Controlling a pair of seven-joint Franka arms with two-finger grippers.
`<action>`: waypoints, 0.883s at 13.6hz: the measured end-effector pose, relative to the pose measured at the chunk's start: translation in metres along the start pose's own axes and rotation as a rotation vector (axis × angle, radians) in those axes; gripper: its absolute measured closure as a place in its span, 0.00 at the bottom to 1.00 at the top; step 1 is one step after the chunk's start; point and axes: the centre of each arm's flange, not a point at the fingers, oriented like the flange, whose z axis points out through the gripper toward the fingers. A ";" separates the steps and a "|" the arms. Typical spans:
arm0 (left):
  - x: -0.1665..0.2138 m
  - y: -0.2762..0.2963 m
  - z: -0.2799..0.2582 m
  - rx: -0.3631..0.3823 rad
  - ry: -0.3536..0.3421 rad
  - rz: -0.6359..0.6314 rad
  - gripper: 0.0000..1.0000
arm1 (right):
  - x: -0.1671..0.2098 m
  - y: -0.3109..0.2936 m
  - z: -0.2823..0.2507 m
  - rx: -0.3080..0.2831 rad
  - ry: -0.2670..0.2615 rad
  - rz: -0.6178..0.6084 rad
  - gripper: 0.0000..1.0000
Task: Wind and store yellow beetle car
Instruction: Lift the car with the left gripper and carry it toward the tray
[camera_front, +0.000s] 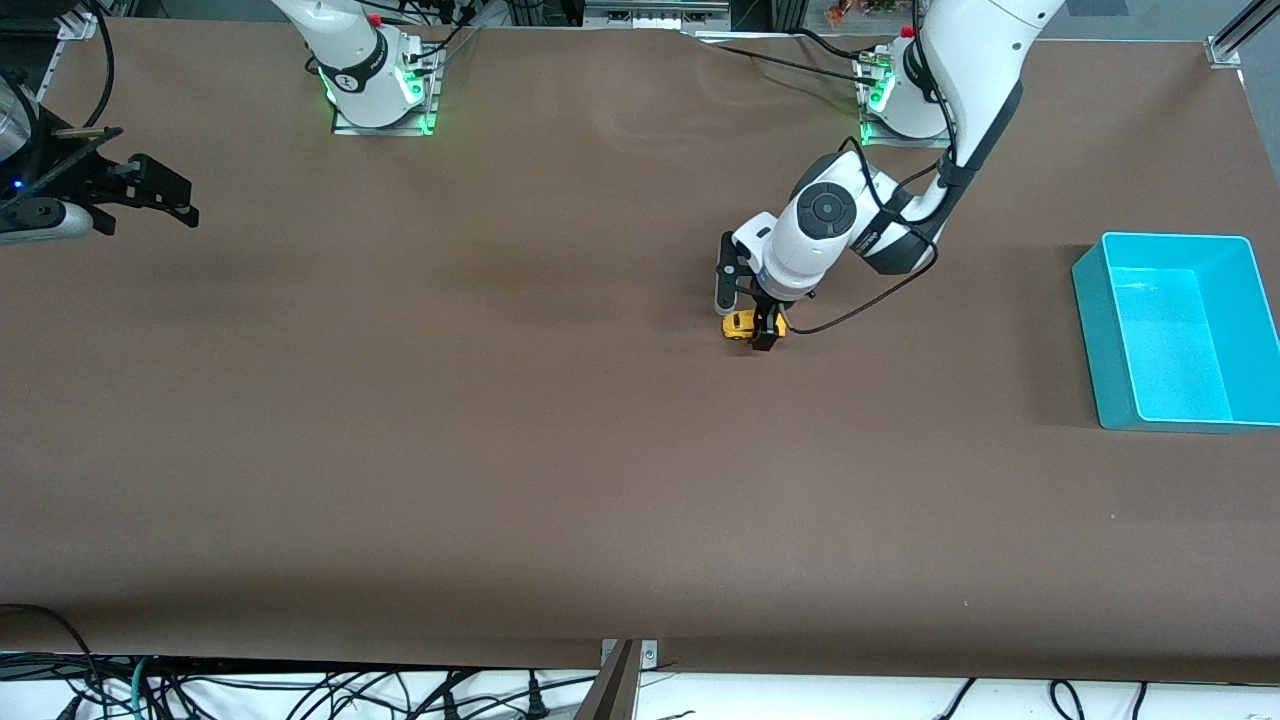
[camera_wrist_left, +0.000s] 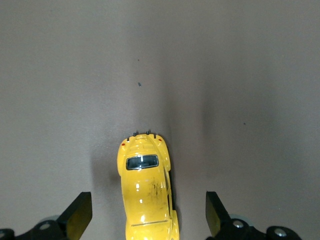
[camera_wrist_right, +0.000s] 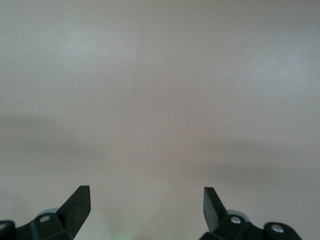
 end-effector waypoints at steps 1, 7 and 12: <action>0.000 0.001 0.003 -0.006 -0.001 -0.007 0.00 | 0.000 0.000 0.000 0.000 0.000 0.000 0.00; -0.003 0.006 0.022 -0.042 -0.005 -0.030 0.13 | 0.000 0.000 0.000 0.000 0.000 0.000 0.00; -0.007 -0.001 0.017 -0.030 0.000 -0.042 0.54 | 0.000 0.001 0.000 0.000 0.000 0.002 0.00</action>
